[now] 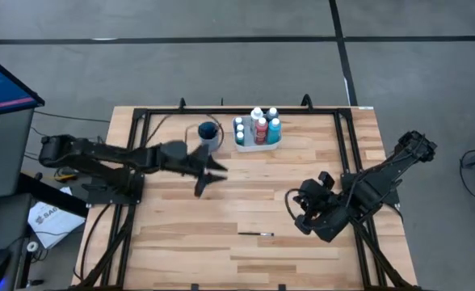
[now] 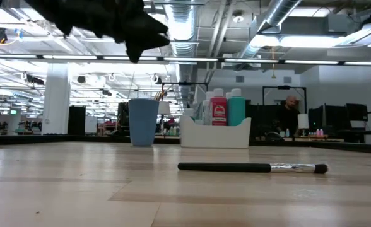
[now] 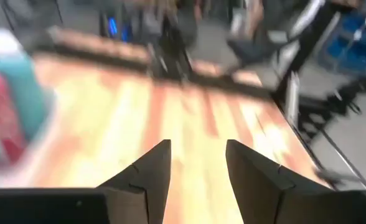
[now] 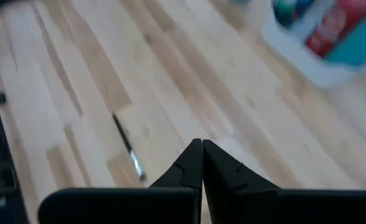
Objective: Pick & Place Paint Supplies
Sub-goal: Put the silver and black paint brush into the blue cup
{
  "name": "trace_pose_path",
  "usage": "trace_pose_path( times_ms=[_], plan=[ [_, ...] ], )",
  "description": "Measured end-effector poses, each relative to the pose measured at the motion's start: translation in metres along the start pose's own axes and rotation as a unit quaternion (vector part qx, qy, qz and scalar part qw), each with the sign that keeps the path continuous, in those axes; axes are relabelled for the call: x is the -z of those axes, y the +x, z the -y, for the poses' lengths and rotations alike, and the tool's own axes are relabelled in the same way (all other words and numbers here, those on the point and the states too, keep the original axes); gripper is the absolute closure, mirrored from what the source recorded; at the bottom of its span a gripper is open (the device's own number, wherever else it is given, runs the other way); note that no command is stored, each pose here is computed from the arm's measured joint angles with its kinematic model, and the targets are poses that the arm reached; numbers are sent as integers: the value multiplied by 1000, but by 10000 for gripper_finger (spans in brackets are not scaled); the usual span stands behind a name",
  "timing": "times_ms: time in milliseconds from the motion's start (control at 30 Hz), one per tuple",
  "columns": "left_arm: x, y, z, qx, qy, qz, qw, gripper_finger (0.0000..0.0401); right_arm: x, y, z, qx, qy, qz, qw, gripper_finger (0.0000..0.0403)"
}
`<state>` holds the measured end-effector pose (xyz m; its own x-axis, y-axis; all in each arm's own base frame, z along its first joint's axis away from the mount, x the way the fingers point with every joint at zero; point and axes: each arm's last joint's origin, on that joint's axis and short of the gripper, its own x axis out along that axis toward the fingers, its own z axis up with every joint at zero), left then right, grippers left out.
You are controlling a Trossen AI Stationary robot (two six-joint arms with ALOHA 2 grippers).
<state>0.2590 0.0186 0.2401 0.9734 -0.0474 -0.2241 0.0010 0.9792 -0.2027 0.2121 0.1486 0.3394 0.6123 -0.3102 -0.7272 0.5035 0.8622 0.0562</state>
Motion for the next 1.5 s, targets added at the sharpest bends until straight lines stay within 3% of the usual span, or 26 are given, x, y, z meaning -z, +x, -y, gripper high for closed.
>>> trace_pose_path(
  times_ms=[167, 333, 633, 800, 867, 1000, 1133, 1267, 1500],
  plan=[
    [5, 6, 41, 44, -30, -69, 996, 253, 3, 12, 4, 28, 16, -74, 997, 403],
    [21, 23, 64, 44, -27, -108, 993, 253, 6, 23, -1, 42, 5, -95, 995, 403],
    [25, 42, 77, 31, -54, -118, 991, 253, 36, 78, -41, 46, -131, -202, 970, 403],
    [15, 32, 83, 46, -55, -98, 993, 250, 51, 111, -70, -15, -171, -215, 961, 402],
    [13, 28, 86, 52, -54, -98, 992, 246, 57, 126, -77, -19, -168, -227, 959, 398],
    [4, 14, 94, 74, -52, -90, 992, 242, 76, 164, -86, -37, -150, -320, 935, 391],
    [-5, -7, 103, 100, -45, -90, 990, 242, 93, 199, -97, -57, -137, -339, 929, 400],
    [-15, -29, 110, 121, -41, -81, 988, 242, 95, 211, -96, -55, -122, -354, 926, 399],
    [-29, -55, 114, 139, -42, -47, 988, 246, 74, 223, -85, -75, -121, -355, 924, 401]
  ],
)
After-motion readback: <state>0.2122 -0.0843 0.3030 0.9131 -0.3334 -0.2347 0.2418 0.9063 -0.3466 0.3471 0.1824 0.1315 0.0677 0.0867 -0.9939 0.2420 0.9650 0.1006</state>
